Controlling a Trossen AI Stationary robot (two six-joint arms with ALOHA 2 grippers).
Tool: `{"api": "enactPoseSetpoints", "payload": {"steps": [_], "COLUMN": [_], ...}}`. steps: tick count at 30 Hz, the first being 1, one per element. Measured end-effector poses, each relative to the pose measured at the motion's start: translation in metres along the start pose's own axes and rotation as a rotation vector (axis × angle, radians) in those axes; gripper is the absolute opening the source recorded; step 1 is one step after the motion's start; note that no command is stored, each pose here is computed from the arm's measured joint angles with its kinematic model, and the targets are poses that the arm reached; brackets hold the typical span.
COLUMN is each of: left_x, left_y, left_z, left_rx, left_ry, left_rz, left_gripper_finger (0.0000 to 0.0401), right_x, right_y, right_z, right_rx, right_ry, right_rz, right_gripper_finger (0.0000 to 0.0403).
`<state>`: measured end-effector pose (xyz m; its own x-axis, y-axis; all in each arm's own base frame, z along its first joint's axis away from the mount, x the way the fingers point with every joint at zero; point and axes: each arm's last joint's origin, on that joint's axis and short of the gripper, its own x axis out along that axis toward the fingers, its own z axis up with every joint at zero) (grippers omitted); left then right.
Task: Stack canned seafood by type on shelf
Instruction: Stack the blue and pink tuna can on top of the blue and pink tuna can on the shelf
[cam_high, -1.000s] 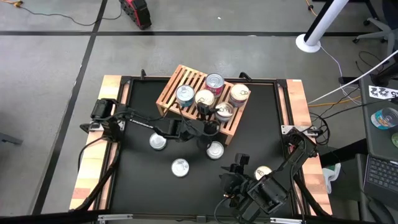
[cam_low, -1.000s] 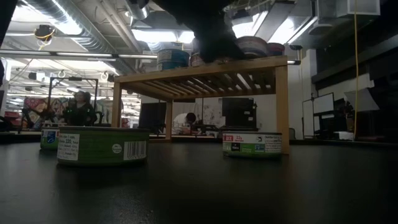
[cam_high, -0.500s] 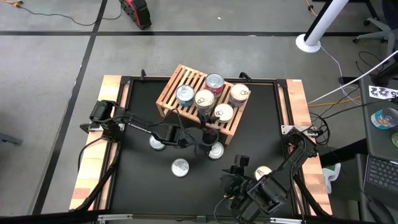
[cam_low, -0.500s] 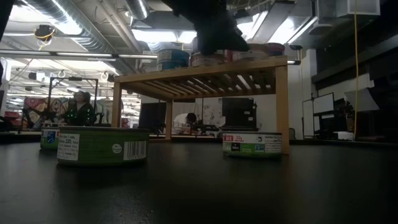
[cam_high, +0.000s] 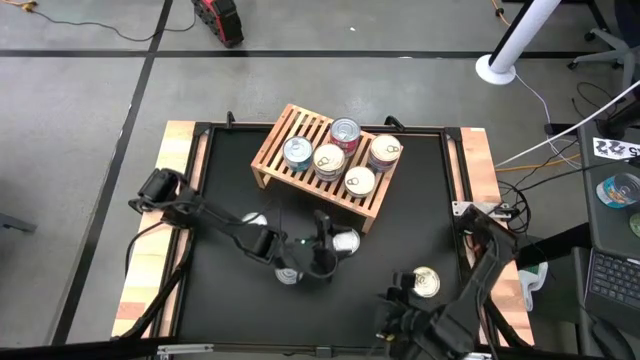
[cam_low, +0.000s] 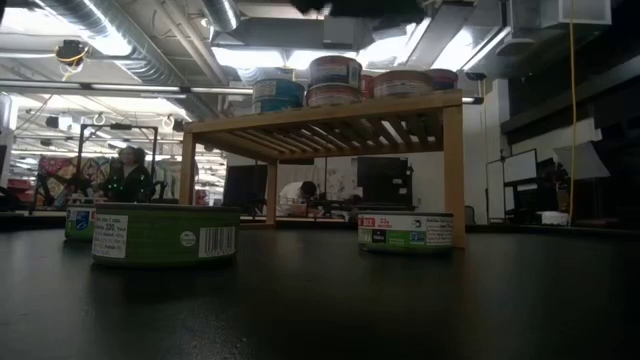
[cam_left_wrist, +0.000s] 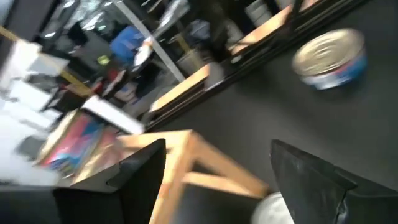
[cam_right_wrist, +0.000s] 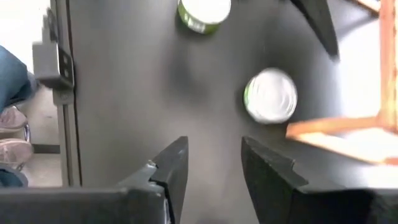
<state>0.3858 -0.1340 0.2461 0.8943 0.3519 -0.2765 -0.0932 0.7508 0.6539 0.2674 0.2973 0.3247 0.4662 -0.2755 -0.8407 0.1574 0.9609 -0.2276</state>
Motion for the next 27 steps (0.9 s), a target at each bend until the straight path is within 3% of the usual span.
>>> {"api": "enactPoseSetpoints", "payload": {"steps": [6,12,19,27], "left_x": [-0.011,-0.014,-0.014,-0.015], "left_y": [-0.014,-0.019,-0.022,-0.022], "left_z": [0.007,0.007,0.001,-0.001], "left_rx": [-0.090,-0.117,-0.111,-0.111], "left_ry": [-0.067,-0.053,0.002,0.017], "left_rz": [-0.129,-0.160,-0.181,-0.186], "left_gripper_finger": [0.0282,0.0282,0.0282,0.0282], "right_x": [0.013,0.039,0.075,0.101], "right_y": [0.019,0.028,0.027,0.024], "right_z": [-0.037,-0.079,-0.115,-0.137], "right_rx": [0.123,0.210,0.195,0.194], "right_ry": [0.077,0.294,0.508,0.581], "right_rz": [-0.050,-0.125,-0.205,-0.225], "right_gripper_finger": [0.0147,0.0147,0.0147,0.0147]}}
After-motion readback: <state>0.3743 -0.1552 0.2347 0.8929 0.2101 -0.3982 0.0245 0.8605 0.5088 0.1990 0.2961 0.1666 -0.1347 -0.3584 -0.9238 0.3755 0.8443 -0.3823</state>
